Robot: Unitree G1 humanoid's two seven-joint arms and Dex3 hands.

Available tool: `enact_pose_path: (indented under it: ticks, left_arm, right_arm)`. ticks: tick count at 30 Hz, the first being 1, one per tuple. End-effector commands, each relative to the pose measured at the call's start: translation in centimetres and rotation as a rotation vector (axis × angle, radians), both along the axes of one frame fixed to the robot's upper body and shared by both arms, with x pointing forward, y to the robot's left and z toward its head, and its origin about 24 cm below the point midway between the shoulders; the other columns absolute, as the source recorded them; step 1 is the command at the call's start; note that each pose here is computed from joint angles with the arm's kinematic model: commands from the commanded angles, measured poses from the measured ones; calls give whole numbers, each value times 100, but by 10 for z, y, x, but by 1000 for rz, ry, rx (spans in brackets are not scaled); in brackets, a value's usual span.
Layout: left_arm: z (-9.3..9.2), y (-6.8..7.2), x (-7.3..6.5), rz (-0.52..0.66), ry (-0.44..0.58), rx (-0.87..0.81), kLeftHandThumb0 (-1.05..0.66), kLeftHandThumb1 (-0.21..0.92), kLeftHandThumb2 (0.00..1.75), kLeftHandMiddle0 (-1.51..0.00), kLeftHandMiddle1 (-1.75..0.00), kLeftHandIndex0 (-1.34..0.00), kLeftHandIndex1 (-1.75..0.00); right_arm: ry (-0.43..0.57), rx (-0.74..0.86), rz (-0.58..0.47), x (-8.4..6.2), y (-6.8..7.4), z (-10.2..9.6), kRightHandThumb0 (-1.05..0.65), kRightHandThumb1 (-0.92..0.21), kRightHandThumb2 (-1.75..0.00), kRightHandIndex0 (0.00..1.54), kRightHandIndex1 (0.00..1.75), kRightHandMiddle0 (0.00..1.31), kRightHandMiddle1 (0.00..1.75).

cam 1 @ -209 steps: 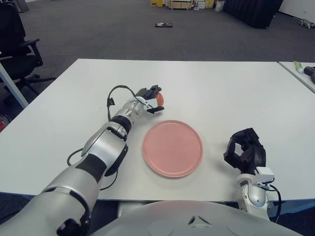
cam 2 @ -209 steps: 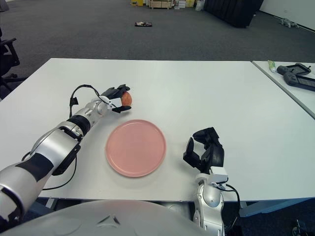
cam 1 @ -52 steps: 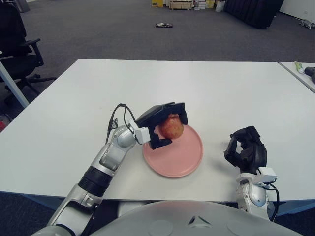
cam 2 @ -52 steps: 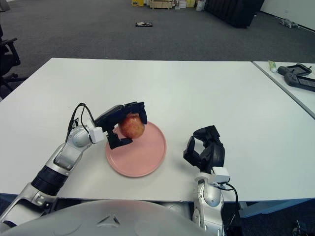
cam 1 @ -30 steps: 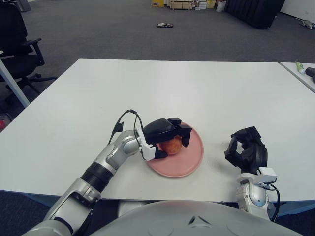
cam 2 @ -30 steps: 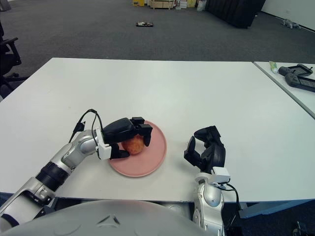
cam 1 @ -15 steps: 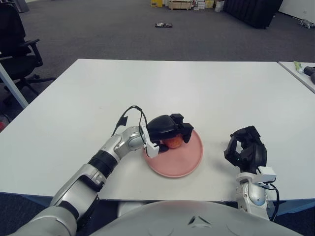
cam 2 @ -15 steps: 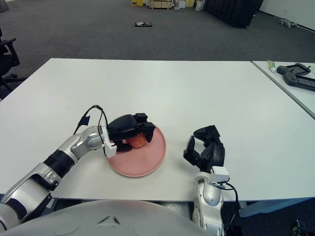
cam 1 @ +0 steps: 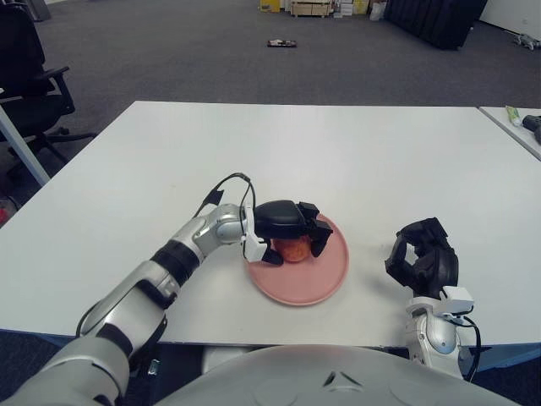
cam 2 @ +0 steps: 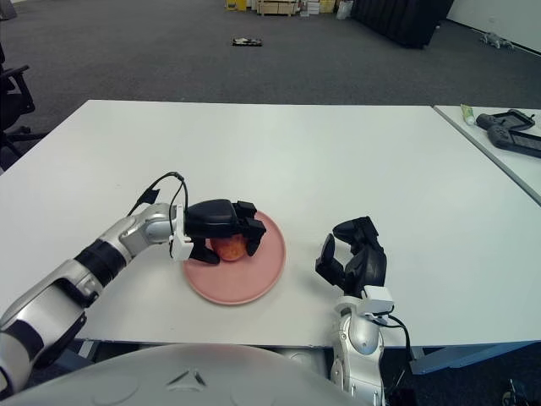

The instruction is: Put the apple into the plate.

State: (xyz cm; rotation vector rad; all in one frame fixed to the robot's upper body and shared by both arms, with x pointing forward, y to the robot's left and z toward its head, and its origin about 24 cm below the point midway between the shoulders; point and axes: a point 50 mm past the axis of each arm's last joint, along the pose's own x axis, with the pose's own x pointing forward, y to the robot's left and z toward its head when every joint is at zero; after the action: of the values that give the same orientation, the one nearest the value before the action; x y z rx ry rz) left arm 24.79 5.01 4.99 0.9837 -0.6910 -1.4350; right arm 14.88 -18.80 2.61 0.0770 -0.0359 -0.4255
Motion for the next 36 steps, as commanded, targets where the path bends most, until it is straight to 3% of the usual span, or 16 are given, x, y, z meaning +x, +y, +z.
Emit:
enact_pose_path:
  ticks: [1,8,12,23,33,36]
  left_arm:
    - [-14,7,-5,-44,34,123,-88,86,61,-4,-67,-3,-90]
    - [-1,15,-4,-56,44,127,-101,92,79,0,-12,0,-26]
    - [13,17,-2,-64,57,135,-104,92,85,0,-2,0,-6]
    - [28,23,-2,-56,93,120,-105,92,81,0,0,0,0]
    - [46,42,2,24,71,33,-105,92,72,0,0,0,0]
    - [49,47,5,72,129,-54,-105,92,72,0,0,0,0]
  right_arm:
    - [-10,3,-2,2,0,1,-44,-42,-119,111,175,53,175]
    - [-14,8,1,3,0,1,-44,-43,-119,111,175,52,175]
    - [-14,10,0,3,0,1,-45,-42,-120,112,175,53,175]
    - [-15,9,-4,3,1,-1,-45,-41,-120,113,175,53,175]
    - [-20,5,-5,4,1,-1,-45,-42,-120,112,175,53,175]
    - [-17,-2,-4,4,0,-1,-45,-42,-120,112,175,53,175]
